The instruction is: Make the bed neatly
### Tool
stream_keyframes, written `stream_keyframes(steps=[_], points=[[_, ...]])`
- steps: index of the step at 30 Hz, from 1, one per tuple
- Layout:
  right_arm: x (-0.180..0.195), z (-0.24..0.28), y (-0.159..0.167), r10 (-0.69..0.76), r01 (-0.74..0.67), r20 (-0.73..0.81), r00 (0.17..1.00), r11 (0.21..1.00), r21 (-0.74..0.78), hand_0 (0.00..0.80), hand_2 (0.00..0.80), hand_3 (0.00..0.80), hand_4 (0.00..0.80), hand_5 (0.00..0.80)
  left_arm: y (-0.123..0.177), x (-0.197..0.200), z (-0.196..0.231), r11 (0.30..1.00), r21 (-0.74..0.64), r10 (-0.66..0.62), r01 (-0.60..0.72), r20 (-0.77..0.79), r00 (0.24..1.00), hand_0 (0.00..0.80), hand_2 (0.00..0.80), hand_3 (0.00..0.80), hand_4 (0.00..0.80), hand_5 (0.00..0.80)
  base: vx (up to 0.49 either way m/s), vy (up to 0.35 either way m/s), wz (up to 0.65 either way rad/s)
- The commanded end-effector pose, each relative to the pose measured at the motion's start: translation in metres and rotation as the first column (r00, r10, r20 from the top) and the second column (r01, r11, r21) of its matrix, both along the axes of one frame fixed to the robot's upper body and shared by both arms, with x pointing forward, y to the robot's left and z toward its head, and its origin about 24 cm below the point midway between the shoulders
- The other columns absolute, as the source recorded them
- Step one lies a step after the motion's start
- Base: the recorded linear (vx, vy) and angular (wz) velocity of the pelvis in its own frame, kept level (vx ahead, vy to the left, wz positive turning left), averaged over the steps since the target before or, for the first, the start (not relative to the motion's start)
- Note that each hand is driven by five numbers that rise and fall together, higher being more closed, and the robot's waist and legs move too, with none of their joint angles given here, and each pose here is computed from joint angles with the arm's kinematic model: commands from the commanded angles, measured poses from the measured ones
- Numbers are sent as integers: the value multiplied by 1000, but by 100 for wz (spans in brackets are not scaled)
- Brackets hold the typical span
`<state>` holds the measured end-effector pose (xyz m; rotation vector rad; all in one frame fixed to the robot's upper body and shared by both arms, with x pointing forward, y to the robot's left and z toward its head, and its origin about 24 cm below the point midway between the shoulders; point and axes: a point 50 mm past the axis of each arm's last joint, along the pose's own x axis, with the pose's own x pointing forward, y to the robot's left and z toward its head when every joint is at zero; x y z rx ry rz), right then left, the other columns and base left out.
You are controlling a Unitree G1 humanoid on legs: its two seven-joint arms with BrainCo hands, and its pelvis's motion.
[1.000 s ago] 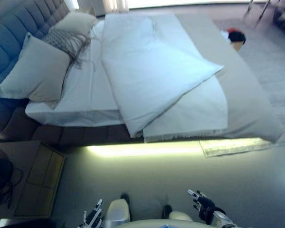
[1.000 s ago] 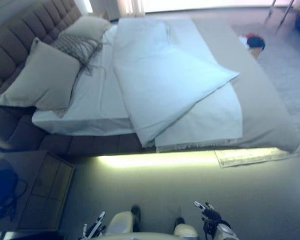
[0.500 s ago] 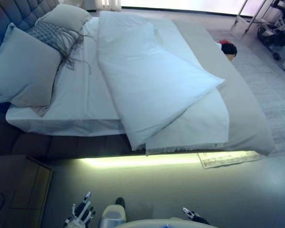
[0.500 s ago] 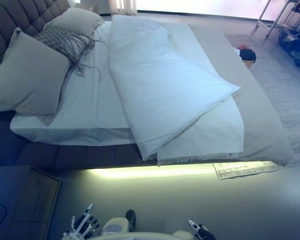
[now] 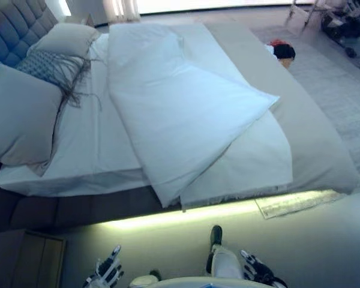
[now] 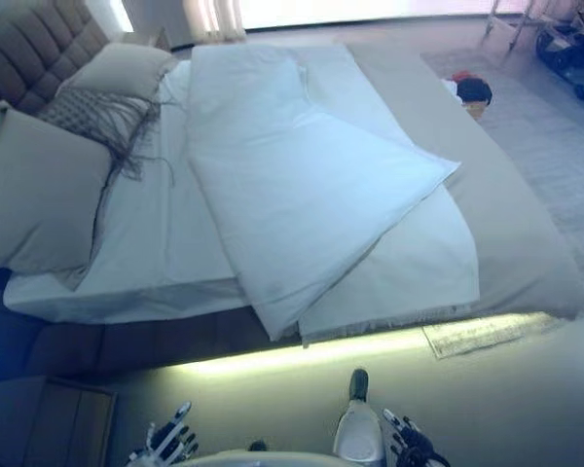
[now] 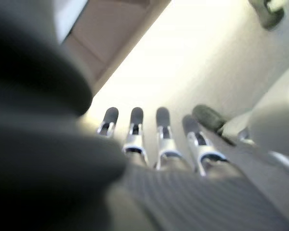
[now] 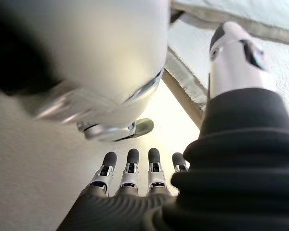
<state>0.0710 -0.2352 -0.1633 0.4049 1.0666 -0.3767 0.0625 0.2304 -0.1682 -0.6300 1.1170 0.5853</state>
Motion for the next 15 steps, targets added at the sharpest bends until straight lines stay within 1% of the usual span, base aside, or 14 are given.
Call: stream_keyframes(steps=[1, 4, 7, 11, 13, 15], points=[[26, 7, -3, -28, 31, 104, 994, 999, -24, 0, 0, 0, 0, 0, 4, 9, 2, 1000, 12, -12, 12, -2, 1000, 0, 0, 0, 0, 0, 303, -161, 27], [33, 8, -3, 9, -6, 108, 994, 999, -33, 0, 0, 0, 0, 0, -2, -2, -1, 1000, 0, -7, 7, -30, 1000, 0, 0, 0, 0, 0, 342, -167, 24], [47, 13, -6, 65, -58, 129, 990, 997, -55, 0, 0, 0, 0, 0, -6, -4, -2, 1000, -14, 2, -3, -29, 1000, 0, 0, 0, 0, 0, 308, -42, -12], [62, 19, -11, 76, -66, 167, 983, 996, -64, 0, 0, 0, 0, 0, -11, 4, -2, 1000, -25, 3, -3, -8, 1000, 0, 0, 0, 0, 0, 266, 275, -21], [68, 22, -12, 42, -31, 202, 978, 998, -57, 0, 0, 0, 0, 0, -12, 14, -1, 999, -11, -31, 31, 1, 1000, 0, 0, 0, 0, 0, 263, 230, -9], [70, 21, -7, 28, -19, 212, 977, 999, -42, 0, 0, 0, 0, 0, -10, 17, 0, 999, 8, -50, 50, -5, 999, 0, 0, 0, 0, 0, 288, 178, -32]])
